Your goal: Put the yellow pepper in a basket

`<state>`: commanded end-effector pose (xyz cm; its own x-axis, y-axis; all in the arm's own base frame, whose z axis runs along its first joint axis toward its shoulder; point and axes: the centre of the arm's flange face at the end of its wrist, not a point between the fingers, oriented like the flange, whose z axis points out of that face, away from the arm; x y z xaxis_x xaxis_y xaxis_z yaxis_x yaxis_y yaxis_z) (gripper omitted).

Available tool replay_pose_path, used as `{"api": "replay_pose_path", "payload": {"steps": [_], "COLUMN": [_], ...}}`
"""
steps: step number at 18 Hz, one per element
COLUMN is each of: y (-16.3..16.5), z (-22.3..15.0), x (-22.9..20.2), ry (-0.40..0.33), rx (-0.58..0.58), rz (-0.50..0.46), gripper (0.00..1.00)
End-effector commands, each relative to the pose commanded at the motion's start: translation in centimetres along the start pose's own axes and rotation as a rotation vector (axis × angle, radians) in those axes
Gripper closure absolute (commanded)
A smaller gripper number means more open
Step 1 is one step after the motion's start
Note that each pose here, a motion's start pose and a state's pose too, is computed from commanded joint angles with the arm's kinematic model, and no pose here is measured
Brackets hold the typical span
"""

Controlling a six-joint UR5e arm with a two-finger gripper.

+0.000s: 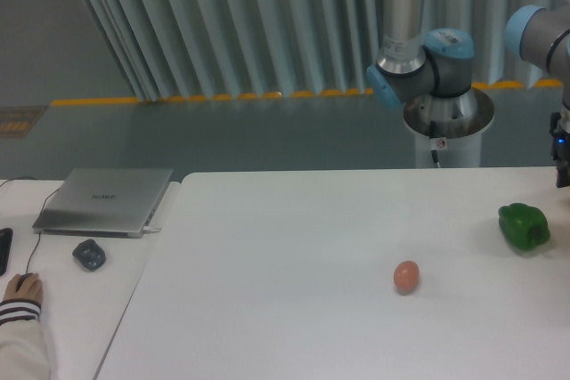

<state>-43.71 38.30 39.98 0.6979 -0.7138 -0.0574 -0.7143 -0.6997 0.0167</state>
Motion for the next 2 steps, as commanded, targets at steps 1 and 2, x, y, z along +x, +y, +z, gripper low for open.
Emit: {"api": "replay_pose_path", "payload": {"steps": [1, 2], "y": [0.00, 0.00], "z": [0.00, 0.00], "x": [0.00, 0.00], "ry": [0.000, 0.000], "rx": [0.000, 0.000], "rz": [0.000, 0.000], "gripper": [0.00, 0.00]}}
